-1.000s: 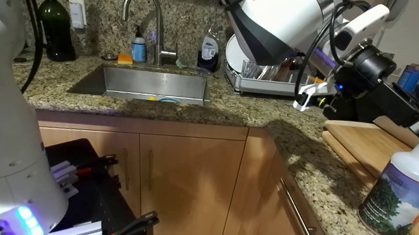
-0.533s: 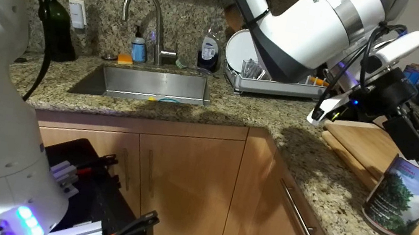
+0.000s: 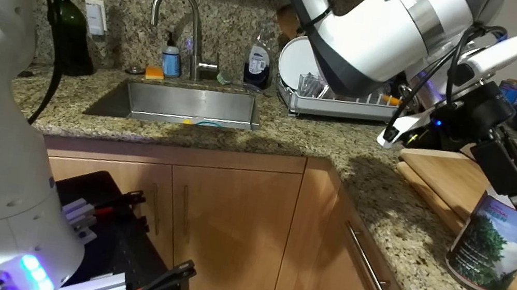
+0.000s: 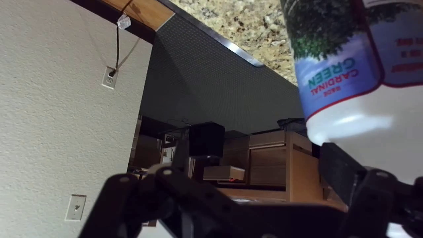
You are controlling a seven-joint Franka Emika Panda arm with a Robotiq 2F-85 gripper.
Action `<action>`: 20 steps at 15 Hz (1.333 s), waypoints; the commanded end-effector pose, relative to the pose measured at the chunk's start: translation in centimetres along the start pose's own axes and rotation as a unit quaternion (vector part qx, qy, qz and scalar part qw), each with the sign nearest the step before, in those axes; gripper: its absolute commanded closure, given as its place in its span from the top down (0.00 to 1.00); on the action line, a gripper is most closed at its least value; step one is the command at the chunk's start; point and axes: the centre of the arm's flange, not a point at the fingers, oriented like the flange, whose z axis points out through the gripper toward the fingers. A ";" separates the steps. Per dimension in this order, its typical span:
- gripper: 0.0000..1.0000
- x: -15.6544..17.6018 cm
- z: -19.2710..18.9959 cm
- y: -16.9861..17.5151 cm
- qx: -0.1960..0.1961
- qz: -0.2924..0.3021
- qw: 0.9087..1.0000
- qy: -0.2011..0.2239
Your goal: Move the spray bottle to the left, open the faucet
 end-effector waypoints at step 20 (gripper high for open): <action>1.00 -2.4 -5.0 -3.5 -0.012 -0.055 0.991 0.121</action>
